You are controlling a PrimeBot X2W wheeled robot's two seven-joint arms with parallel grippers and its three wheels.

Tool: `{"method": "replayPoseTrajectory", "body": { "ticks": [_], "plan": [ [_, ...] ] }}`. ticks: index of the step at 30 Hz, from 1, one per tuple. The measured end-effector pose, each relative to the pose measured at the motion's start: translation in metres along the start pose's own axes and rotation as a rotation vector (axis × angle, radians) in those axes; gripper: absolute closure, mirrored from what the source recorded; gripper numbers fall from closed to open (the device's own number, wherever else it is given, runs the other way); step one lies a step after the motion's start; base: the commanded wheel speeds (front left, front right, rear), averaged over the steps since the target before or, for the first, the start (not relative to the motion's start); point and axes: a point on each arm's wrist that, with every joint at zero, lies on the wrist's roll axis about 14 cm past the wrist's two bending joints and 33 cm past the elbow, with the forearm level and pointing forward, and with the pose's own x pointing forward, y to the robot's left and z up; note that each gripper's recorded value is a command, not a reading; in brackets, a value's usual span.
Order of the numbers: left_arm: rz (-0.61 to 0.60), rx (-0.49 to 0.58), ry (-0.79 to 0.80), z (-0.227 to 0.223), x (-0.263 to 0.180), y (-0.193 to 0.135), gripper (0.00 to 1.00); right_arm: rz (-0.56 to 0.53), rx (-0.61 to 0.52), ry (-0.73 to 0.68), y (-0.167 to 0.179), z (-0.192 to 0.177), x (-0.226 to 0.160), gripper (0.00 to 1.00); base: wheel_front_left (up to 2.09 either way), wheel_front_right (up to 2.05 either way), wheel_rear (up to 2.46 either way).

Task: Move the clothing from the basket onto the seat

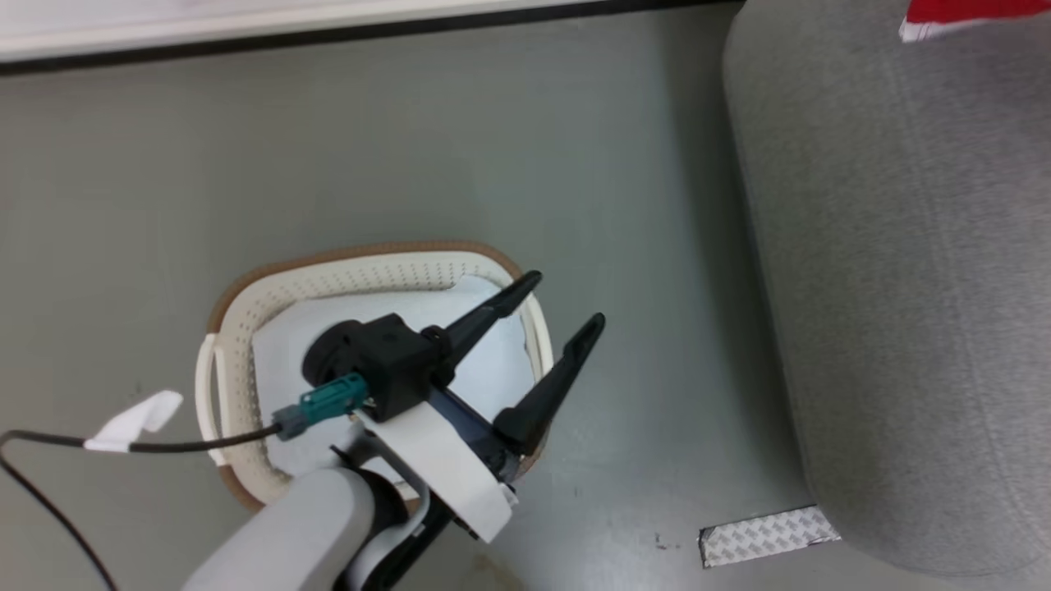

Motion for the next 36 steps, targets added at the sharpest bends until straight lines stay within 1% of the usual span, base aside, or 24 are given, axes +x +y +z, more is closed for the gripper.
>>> {"method": "replayPoseTrajectory", "body": {
  "ticks": [2,5,9,12,13,14,15,16,18,22,27,30,36],
  "plan": [
    [0.024,-0.002,0.009,-0.004,-0.004,0.011,0.0,-0.033,-0.011,0.049,-0.01,-0.022,-0.001,1.0,0.0,0.0,0.0],
    [0.051,-0.012,0.01,-0.008,-0.007,0.023,0.0,-0.102,0.011,0.133,-0.025,-0.062,-0.011,1.0,0.0,0.0,0.0],
    [0.076,-0.028,0.032,-0.018,-0.011,0.032,0.0,-0.183,0.051,0.285,-0.03,-0.133,-0.046,1.0,0.0,0.0,0.0],
    [0.079,-0.043,0.031,-0.021,-0.013,0.033,0.0,-0.271,0.121,0.342,-0.034,-0.165,-0.07,1.0,0.0,0.0,0.0],
    [0.076,-0.043,0.035,-0.022,-0.013,0.032,0.0,-0.279,0.114,0.366,-0.033,-0.173,-0.078,0.92,0.0,0.0,0.0],
    [0.071,-0.041,0.038,-0.023,-0.014,0.03,0.0,-0.292,0.115,0.385,-0.034,-0.179,-0.086,0.7,0.0,0.0,0.0],
    [0.069,-0.036,0.043,-0.023,-0.016,0.03,0.0,-0.304,0.118,0.402,-0.035,-0.183,-0.091,0.29,0.0,0.0,0.0],
    [0.069,-0.033,0.046,-0.023,-0.017,0.029,0.0,-0.306,0.114,0.42,-0.034,-0.186,-0.096,0.0,0.0,0.0,0.0],
    [0.065,-0.024,0.036,-0.019,-0.017,0.027,0.0,-0.321,0.144,0.436,-0.03,-0.19,-0.103,0.0,0.0,0.0,0.0],
    [0.058,-0.011,-0.006,-0.004,-0.015,0.021,0.0,-0.31,0.106,0.439,-0.034,-0.18,-0.105,0.0,0.0,0.0,0.0],
    [0.044,-0.011,-0.058,0.012,-0.014,0.007,0.0,-0.231,0.034,0.426,-0.028,-0.157,-0.103,0.0,0.0,0.0,0.0],
    [0.044,-0.011,-0.093,0.024,-0.015,-0.003,0.0,-0.215,0.054,0.405,-0.027,-0.142,-0.108,0.0,0.0,0.0,0.0],
    [0.064,-0.004,-0.159,0.044,-0.027,-0.019,0.0,-0.177,0.049,0.324,-0.035,-0.105,-0.129,0.0,0.0,0.0,0.0]
  ]
}}
